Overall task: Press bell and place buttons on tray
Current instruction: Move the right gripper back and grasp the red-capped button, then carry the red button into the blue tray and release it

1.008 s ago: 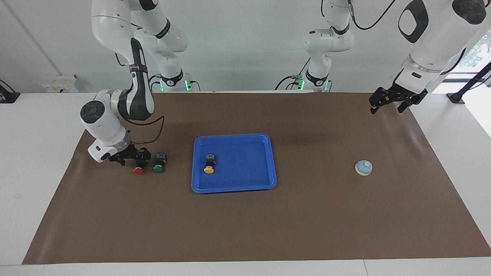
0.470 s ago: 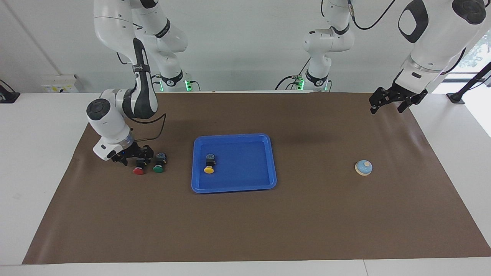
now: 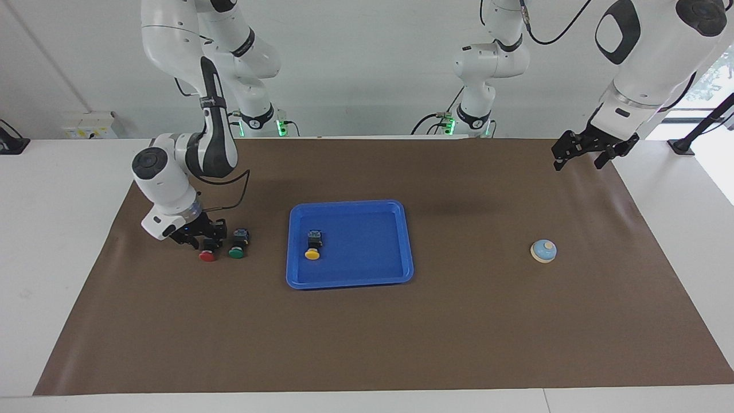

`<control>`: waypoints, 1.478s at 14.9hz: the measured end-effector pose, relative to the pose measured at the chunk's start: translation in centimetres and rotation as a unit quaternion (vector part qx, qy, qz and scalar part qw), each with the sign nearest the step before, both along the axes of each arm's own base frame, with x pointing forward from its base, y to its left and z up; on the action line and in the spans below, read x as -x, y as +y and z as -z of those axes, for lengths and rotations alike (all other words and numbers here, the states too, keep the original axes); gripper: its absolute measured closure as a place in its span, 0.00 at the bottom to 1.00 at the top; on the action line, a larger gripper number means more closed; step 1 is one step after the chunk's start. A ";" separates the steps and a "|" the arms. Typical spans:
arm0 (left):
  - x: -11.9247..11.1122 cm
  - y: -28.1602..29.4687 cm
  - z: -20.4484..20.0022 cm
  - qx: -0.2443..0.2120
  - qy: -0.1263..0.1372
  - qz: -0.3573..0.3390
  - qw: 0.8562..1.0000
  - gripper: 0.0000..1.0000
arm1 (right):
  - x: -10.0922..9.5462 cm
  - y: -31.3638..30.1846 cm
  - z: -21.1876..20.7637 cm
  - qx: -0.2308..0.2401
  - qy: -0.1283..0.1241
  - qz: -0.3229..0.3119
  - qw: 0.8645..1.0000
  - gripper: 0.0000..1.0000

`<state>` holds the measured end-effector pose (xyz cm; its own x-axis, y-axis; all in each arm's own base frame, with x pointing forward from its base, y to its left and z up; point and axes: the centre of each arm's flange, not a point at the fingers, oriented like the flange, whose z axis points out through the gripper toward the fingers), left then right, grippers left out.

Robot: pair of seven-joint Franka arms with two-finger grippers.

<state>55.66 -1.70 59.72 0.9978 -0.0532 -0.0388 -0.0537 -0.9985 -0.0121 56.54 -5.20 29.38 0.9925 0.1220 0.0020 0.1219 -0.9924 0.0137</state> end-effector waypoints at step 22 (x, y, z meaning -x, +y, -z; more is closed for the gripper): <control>0.0 0.0 0.0 0.000 0.000 0.000 1.000 0.00 | -3.4 35.0 -5.1 -0.028 0.005 0.117 0.993 0.61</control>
<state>55.67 -1.70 59.72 0.9978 -0.0532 -0.0388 -0.0537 -0.9985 -0.0121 59.98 29.78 34.47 0.9936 -0.1126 -0.0070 -0.1128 -0.9927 -0.0422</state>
